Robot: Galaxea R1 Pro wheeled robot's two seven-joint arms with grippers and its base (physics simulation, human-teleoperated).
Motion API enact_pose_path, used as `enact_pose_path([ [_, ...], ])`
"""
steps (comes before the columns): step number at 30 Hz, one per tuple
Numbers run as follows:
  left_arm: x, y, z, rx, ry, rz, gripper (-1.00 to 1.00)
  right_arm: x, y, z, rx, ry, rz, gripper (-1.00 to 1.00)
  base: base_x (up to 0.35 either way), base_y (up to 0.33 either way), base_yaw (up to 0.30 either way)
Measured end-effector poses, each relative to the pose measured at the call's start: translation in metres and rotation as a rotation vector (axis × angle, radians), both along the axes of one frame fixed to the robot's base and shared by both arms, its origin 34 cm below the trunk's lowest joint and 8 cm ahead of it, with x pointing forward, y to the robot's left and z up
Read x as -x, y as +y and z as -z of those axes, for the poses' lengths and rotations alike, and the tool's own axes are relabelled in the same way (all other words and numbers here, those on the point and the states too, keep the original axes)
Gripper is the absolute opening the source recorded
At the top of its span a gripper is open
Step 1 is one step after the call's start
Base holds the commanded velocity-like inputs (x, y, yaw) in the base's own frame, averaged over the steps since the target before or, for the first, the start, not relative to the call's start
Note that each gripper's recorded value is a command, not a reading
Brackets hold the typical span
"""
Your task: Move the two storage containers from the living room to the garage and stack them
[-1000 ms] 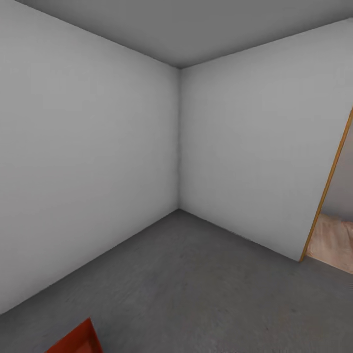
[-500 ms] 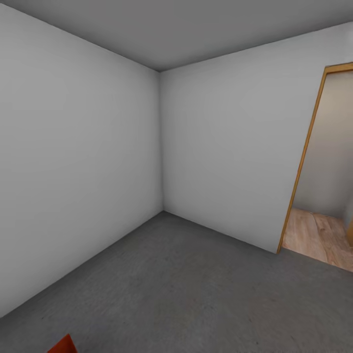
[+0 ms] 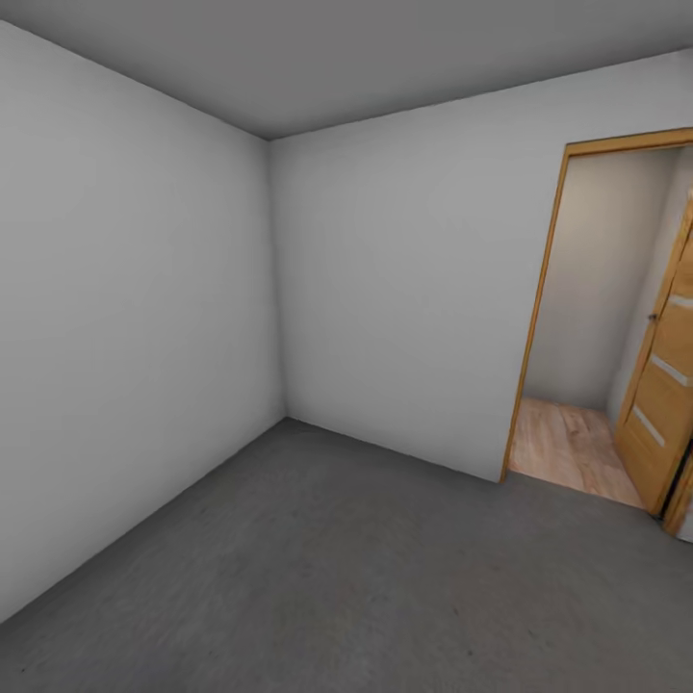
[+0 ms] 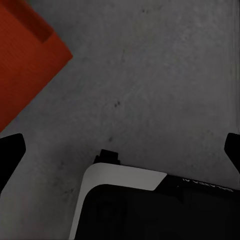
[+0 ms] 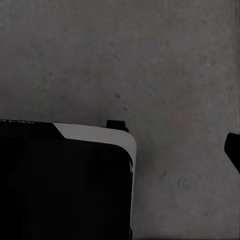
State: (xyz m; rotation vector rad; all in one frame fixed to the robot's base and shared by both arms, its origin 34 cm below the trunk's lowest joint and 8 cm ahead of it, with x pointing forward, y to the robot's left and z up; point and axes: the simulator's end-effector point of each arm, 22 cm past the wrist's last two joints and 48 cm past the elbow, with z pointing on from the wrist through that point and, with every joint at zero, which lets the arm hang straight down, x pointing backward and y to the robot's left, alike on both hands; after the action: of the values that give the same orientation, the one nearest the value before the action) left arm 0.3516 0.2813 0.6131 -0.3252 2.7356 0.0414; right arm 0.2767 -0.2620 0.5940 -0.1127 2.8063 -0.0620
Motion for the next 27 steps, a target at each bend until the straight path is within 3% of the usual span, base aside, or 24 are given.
enact_pose_path([
  [27,0.0000,0.0000,0.0000,0.000,0.000,0.000,1.00,0.0001,0.0000,0.0000,0.000,0.000,0.000,1.00,0.000,0.000,-0.288],
])
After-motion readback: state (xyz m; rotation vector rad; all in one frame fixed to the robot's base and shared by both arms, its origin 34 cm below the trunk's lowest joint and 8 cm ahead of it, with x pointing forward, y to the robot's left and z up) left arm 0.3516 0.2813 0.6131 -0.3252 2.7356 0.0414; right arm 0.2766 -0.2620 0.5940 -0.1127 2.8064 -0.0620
